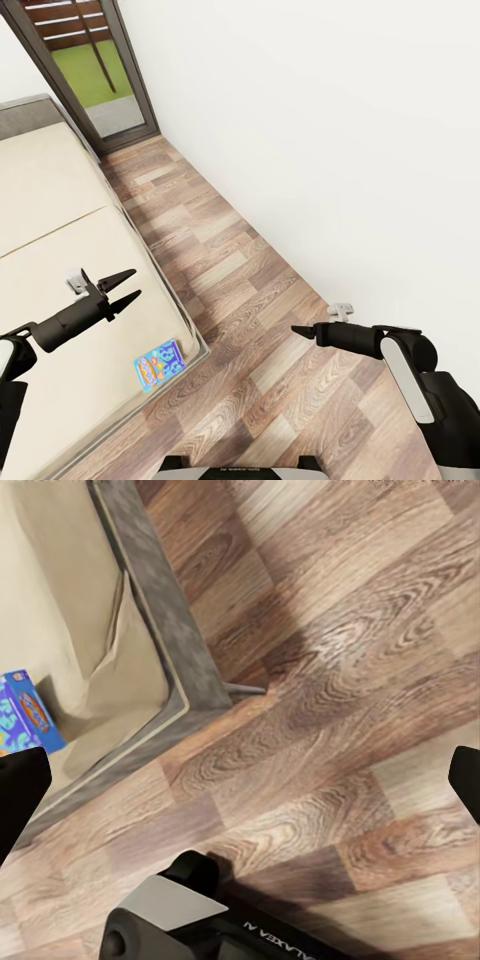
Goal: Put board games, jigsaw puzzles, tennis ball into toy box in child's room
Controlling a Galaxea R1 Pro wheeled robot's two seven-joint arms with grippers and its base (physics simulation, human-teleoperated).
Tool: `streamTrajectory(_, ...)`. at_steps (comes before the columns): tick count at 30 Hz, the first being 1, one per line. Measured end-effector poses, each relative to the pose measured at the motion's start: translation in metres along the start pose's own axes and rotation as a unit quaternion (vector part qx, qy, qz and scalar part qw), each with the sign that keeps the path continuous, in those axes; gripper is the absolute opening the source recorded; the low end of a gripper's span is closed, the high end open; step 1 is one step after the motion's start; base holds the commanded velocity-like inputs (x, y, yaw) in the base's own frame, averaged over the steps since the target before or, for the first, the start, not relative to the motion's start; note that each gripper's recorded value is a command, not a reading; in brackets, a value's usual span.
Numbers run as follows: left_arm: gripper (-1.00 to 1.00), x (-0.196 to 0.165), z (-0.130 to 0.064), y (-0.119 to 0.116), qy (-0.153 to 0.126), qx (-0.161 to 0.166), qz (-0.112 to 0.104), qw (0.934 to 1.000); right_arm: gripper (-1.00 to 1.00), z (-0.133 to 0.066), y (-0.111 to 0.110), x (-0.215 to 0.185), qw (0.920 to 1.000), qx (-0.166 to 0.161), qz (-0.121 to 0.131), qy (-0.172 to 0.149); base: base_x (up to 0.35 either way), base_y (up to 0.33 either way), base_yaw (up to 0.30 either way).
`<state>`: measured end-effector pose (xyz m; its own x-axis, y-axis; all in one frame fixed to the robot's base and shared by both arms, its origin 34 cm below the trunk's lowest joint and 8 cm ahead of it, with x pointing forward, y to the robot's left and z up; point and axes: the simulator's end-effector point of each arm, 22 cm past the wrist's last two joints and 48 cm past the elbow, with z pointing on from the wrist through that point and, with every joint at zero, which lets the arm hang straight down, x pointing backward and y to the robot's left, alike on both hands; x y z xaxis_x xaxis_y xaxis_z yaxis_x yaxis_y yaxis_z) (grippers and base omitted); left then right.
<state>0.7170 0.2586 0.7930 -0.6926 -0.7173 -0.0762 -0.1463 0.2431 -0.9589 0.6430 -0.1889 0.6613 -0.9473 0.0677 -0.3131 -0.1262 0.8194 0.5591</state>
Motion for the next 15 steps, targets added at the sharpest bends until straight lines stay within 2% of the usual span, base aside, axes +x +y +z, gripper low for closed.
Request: streamTrajectory(15,1.00,0.003,0.006,0.009,0.005,0.008,0.010,0.9999,1.00,0.012,-0.006,0.000,0.9999,-0.002,-0.006,-0.010,0.000,0.000,0.000)
